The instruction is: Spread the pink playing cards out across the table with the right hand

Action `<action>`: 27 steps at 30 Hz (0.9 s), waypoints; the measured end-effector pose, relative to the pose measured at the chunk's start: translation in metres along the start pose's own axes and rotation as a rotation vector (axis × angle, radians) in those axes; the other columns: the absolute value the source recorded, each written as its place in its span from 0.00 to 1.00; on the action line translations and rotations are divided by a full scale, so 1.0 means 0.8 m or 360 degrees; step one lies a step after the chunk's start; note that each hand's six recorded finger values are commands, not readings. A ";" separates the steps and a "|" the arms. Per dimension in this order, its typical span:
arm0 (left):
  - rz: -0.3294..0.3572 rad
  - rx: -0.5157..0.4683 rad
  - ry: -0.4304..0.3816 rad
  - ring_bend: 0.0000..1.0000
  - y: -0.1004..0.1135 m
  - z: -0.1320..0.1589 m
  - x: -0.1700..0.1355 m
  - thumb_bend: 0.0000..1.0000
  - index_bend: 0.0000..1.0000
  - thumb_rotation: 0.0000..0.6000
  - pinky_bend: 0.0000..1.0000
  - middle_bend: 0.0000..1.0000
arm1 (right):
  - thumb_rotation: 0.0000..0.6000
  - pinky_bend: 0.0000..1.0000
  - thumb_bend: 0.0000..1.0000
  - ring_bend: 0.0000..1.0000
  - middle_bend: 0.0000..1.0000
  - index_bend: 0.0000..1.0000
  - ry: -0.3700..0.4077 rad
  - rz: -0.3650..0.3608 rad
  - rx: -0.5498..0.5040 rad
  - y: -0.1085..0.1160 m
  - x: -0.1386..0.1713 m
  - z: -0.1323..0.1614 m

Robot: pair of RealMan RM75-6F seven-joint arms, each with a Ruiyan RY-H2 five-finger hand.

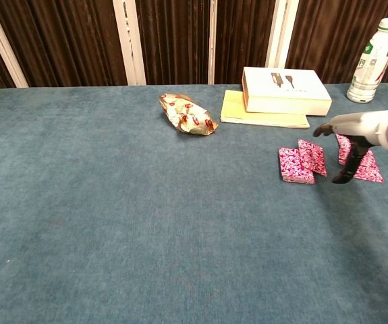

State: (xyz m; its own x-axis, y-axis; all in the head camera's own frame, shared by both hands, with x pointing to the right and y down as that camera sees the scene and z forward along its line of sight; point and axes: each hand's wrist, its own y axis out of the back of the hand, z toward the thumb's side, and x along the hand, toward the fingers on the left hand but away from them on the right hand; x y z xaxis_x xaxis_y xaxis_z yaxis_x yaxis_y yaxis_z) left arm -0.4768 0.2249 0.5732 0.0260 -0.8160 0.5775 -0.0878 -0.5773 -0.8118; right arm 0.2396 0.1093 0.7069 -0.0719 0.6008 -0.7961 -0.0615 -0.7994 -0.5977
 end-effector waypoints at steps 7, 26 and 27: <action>-0.0018 -0.0021 0.0010 0.00 -0.001 -0.003 0.001 0.01 0.00 1.00 0.00 0.00 | 1.00 0.00 0.28 0.00 0.00 0.00 0.0046 -0.0005 0.0037 -0.004 -0.007 0.030; -0.0037 -0.0035 0.0021 0.00 -0.001 -0.006 0.002 0.01 0.00 1.00 0.00 0.00 | 1.00 0.00 0.28 0.00 0.00 0.01 0.0010 -0.0010 0.0045 -0.011 -0.024 0.041; -0.0038 -0.0035 0.0021 0.00 -0.001 -0.006 0.002 0.01 0.00 1.00 0.00 0.00 | 1.00 0.00 0.28 0.00 0.00 0.01 -0.0007 -0.0007 0.0047 -0.012 -0.026 0.037</action>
State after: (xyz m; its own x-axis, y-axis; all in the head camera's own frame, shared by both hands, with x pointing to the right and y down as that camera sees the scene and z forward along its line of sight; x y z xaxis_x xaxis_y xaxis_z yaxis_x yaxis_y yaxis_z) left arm -0.4811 0.2247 0.5752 0.0150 -0.8014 0.5980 -0.1092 -0.5958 -0.7957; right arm 0.2118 0.1044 0.7317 -0.0756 0.6044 -0.7931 -0.0913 -0.7962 -0.5981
